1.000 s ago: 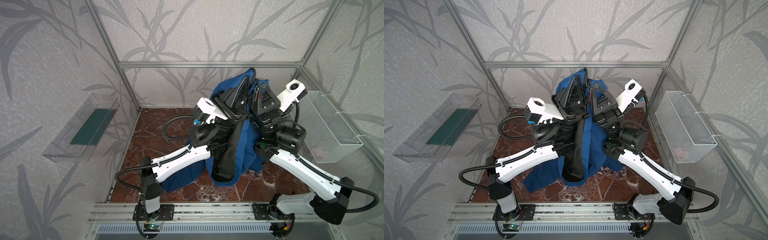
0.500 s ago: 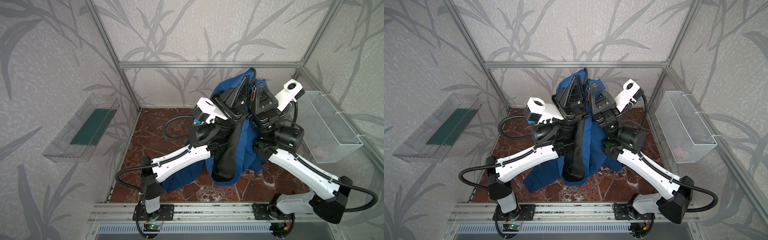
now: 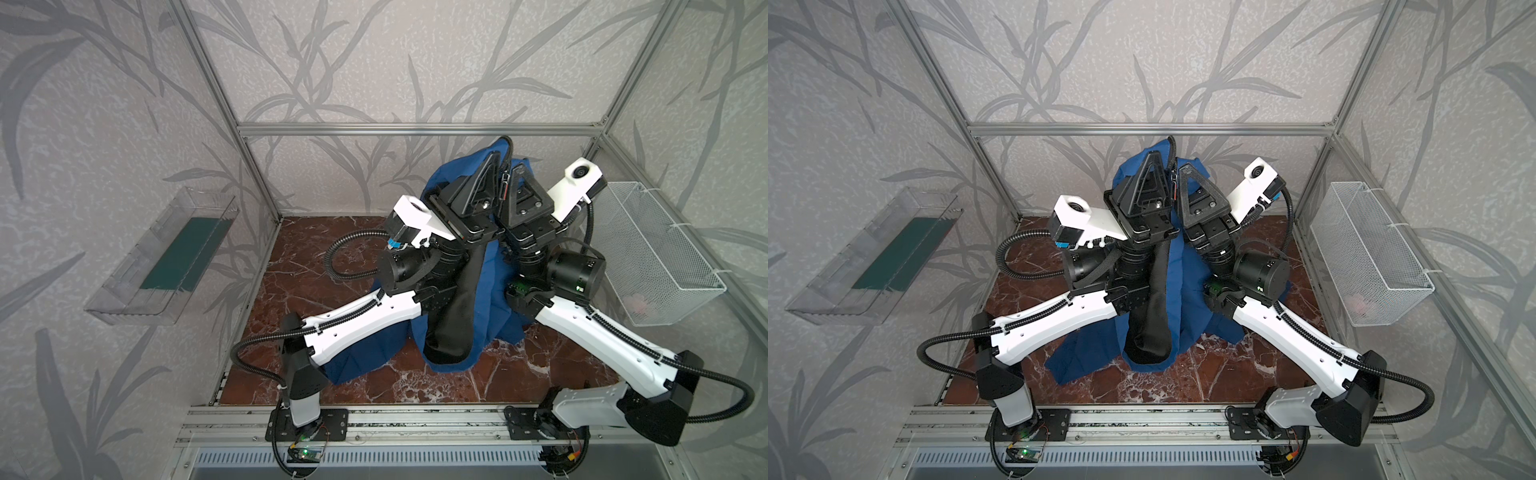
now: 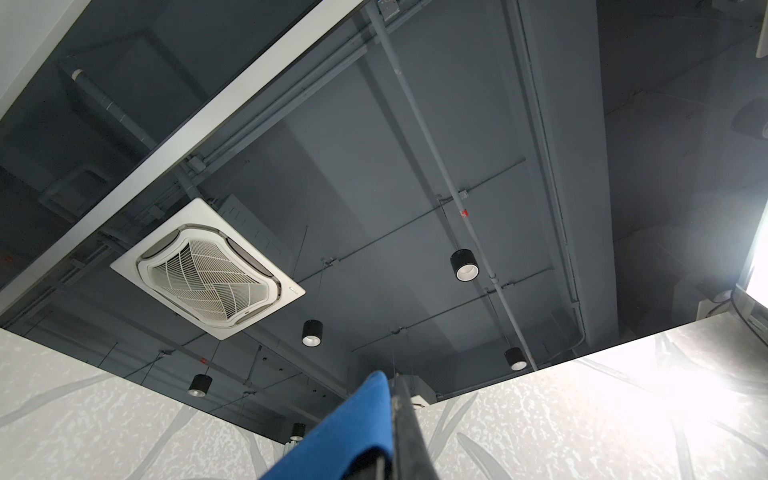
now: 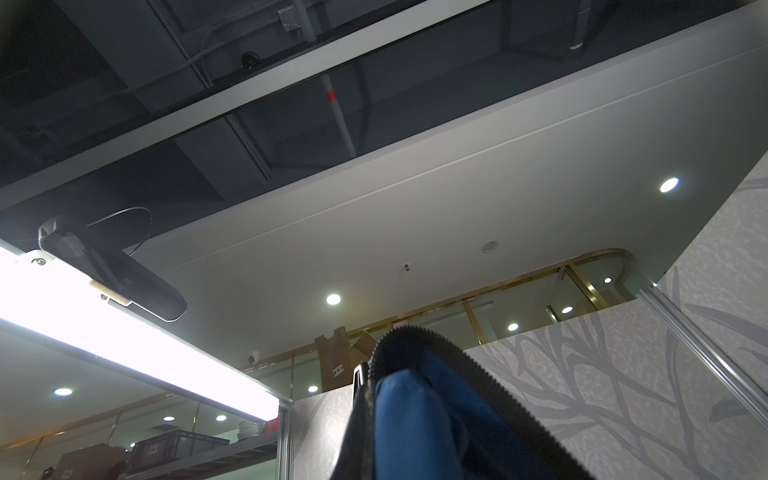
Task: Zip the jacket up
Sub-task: 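Hold the raised jacket edges side by side with both grippers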
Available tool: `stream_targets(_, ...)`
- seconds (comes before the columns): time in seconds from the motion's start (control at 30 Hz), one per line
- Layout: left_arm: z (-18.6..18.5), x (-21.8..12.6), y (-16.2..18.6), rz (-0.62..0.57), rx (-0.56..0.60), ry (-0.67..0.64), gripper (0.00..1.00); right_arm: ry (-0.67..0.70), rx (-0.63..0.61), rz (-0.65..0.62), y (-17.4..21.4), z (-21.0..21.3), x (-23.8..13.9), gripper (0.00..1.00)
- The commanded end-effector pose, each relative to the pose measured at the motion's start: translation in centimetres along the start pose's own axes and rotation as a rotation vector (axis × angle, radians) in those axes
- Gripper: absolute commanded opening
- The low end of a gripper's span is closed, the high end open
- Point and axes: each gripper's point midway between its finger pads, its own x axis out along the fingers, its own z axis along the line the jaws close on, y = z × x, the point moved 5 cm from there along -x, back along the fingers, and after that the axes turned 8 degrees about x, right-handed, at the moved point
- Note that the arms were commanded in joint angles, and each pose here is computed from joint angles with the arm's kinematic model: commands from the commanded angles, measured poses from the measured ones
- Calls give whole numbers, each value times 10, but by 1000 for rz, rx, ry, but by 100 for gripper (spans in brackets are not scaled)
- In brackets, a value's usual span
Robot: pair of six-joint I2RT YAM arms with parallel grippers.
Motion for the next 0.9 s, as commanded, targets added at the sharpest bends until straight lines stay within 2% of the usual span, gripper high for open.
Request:
stream_targets(0.0,-3,3,-15,-66,13,14,0,-110,-15,-36,-11,30,9,0)
stream_targets(0.87,-3,3,-14,-66,22,14,0,-129,0,-22,-11,33,12,0)
